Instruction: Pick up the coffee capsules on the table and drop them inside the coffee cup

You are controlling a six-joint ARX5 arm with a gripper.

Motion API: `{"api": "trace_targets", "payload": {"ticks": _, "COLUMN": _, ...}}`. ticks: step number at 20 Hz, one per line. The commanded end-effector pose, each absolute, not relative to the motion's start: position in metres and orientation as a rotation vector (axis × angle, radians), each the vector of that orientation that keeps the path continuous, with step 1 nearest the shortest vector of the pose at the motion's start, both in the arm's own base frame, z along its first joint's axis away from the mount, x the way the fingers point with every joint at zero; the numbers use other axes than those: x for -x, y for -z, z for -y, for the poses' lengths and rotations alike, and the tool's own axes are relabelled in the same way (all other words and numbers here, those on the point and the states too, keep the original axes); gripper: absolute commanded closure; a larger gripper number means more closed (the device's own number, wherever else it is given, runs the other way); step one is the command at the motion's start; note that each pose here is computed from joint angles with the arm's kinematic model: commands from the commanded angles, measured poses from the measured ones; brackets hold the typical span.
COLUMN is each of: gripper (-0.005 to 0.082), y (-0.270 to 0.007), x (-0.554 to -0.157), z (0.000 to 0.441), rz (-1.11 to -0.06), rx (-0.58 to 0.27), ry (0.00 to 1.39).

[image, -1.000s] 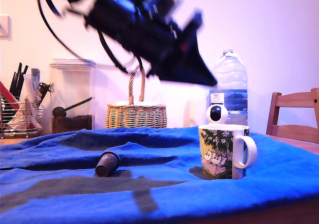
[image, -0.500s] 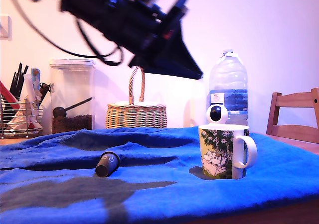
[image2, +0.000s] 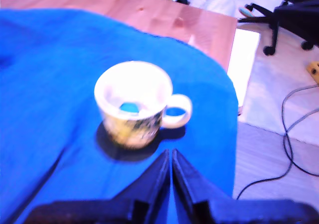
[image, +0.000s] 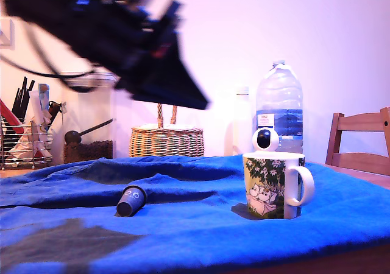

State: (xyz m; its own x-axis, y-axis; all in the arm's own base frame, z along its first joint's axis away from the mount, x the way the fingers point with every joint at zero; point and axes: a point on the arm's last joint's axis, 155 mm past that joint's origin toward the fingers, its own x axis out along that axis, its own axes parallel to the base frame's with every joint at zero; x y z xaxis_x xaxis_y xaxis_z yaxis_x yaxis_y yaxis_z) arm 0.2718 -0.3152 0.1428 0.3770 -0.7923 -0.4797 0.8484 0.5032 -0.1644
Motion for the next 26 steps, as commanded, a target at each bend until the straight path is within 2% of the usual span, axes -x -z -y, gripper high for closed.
{"api": "trace_targets", "payload": {"ticks": 1, "gripper": 0.0789, "y": -0.14, "x": -0.272, "z": 0.304, "rz": -0.541, "rx": -0.103, "ry": 1.029}}
{"api": "trace_targets", "payload": {"ticks": 15, "gripper": 0.0789, "y": -0.123, "x": -0.277, "z": 0.23, "rz": -0.559, "rx": -0.043, "ry": 0.85}}
{"api": "trace_targets", "payload": {"ticks": 26, "gripper": 0.0789, "y": -0.123, "x": -0.277, "z": 0.193, "rz": -0.558, "rx": -0.016, "ry": 0.755}}
